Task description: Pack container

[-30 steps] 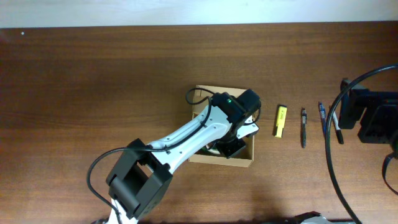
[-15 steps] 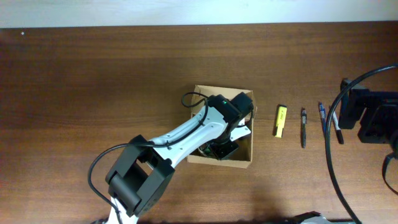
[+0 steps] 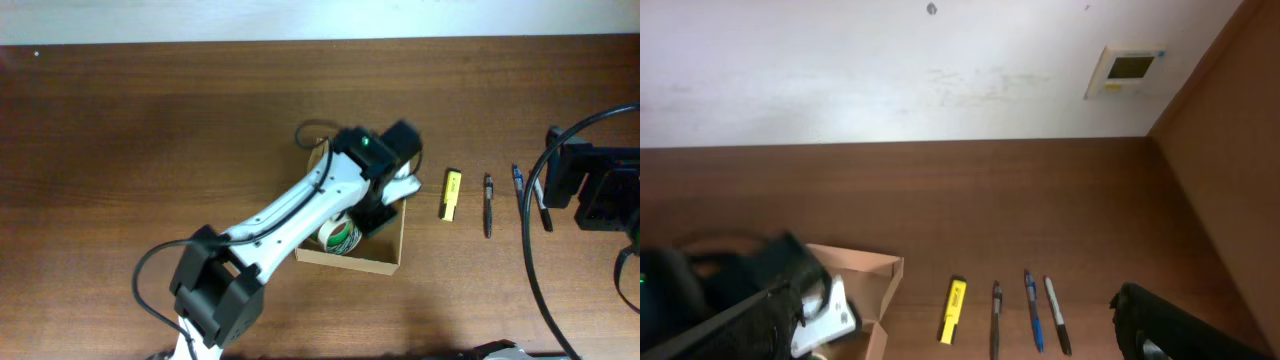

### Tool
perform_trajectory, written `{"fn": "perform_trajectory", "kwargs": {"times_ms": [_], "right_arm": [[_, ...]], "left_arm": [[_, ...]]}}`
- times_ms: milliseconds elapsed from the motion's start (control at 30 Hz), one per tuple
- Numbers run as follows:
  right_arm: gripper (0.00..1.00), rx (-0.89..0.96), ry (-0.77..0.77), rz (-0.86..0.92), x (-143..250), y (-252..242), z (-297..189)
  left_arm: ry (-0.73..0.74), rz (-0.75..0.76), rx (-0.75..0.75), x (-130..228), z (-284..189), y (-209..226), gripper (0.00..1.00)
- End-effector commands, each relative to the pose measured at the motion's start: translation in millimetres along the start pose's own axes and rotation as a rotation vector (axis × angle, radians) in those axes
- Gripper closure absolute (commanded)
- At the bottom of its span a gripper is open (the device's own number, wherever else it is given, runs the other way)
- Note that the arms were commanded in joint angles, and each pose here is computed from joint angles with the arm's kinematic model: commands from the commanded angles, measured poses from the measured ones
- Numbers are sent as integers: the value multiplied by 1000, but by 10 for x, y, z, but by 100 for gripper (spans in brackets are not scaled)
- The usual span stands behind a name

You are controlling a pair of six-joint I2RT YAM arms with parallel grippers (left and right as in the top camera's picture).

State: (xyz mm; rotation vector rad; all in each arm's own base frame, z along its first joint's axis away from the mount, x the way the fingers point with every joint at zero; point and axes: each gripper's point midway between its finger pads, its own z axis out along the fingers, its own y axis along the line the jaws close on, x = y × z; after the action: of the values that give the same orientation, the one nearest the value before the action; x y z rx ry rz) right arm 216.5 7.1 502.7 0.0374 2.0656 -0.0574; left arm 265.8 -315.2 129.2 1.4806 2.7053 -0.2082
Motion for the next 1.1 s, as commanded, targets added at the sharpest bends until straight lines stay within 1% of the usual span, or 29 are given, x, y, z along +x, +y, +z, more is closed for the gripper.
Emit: {"fn": "perform_trajectory", "kwargs": {"times_ms": [0,33,100,133,167,233,300,367,467,567,633,667,733,800,867,1033,1067], "right_arm": [[1,-16,4,-19,16,28,-14],[1,-15,4,-19,16,27,-14],[1,-14,9,-20,25,29,-1],[1,-11,14,-22,33,27,12],[1,-5,33,-27,66,30,58],[1,19,76,-41,141,19,161],[1,40,150,-65,282,28,325],[1,51,231,-89,439,57,501],[1,66,353,-125,685,99,761],[1,96,478,-107,937,75,1010],[1,99,560,-85,1097,44,1160],[1,99,619,-58,1212,8,1263],[1,101,683,-20,1336,-49,1373],[1,107,746,25,1454,-123,1485],[1,104,863,113,1679,-247,1702],[1,50,995,152,1949,-231,2045],[1,21,1045,134,2068,-191,2166]], "left_arm": [[-276,18,-128,-293,-1112,106,49],[-326,1,-167,-311,-1341,157,48],[-437,-59,-275,-270,-1890,318,38],[-478,-92,-319,-221,-2098,397,35],[-535,-154,-384,-99,-2411,529,31],[-591,-233,-446,112,-2740,689,28],[-628,-317,-486,378,-2990,842,27],[-636,-396,-519,662,-3140,989,25],[-620,-551,-583,1104,-3280,1200,18],[-637,-686,-654,1509,-3467,1320,13],[-684,-722,-685,1708,-3634,1297,13],[-714,-739,-707,1820,-3734,1267,8],[-761,-758,-741,1986,-3882,1194,6],[-813,-783,-775,2179,-4029,1085,0],[-910,-797,-816,2503,-4251,848,1],[-999,-801,-838,2832,-4398,585,1],[-1015,-800,-840,2909,-4416,522,0]]}}
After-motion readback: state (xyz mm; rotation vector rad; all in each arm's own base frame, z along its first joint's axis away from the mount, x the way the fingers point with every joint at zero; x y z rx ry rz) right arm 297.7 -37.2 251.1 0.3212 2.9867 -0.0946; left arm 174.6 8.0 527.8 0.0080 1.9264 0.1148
